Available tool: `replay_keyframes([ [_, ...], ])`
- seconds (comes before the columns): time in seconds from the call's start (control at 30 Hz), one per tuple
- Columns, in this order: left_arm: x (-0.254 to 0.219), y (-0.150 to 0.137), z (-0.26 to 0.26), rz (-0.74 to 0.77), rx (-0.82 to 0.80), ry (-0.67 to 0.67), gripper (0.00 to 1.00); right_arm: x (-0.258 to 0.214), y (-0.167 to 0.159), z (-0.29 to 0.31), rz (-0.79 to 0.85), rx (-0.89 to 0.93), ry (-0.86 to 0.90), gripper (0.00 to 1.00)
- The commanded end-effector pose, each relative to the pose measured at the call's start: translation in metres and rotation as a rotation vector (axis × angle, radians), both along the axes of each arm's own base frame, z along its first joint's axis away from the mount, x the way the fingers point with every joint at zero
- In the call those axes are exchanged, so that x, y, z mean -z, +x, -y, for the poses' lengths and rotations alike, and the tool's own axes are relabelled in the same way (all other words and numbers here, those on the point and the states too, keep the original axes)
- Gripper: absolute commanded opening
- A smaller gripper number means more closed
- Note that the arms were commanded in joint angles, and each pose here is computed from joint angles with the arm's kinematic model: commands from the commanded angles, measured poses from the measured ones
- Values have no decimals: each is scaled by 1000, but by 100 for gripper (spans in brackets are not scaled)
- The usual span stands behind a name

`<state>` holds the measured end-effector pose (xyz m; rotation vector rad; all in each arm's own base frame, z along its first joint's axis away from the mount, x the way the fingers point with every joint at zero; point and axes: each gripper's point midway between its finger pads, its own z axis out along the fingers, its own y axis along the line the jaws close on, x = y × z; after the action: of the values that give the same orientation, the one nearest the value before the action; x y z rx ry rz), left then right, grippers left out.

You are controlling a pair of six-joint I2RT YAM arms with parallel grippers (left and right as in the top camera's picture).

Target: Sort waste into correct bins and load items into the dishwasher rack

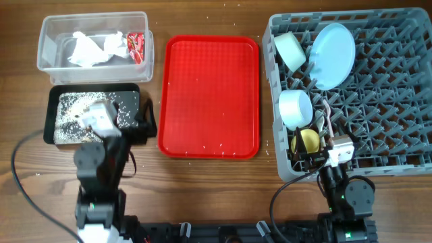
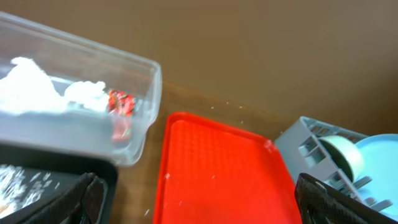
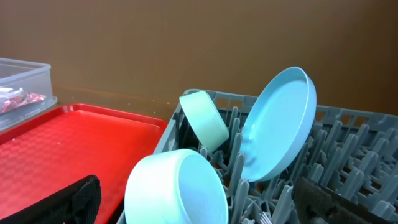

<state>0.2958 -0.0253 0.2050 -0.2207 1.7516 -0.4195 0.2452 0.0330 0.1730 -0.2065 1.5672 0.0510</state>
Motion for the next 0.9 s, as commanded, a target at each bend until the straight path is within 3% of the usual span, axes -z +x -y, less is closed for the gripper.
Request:
replay_keyframes([
  [0.0, 12, -22, -7, 74, -44, -9, 100, -2, -1, -1, 13, -11, -4, 100],
  [0.23, 47, -39, -6, 96, -44, -9, 100, -2, -1, -1, 13, -11, -4, 100],
  [0.43, 78, -47, -7, -28, -47, 0, 100, -2, -1, -1, 13, -11, -4, 100],
  [0.63, 44, -51, -7, 119, -46, -2, 100, -2, -1, -1, 13, -11, -4, 100],
  [0.87, 45, -51, -7, 116, -46, -2, 100, -2, -1, -2, 13, -11, -4, 100],
])
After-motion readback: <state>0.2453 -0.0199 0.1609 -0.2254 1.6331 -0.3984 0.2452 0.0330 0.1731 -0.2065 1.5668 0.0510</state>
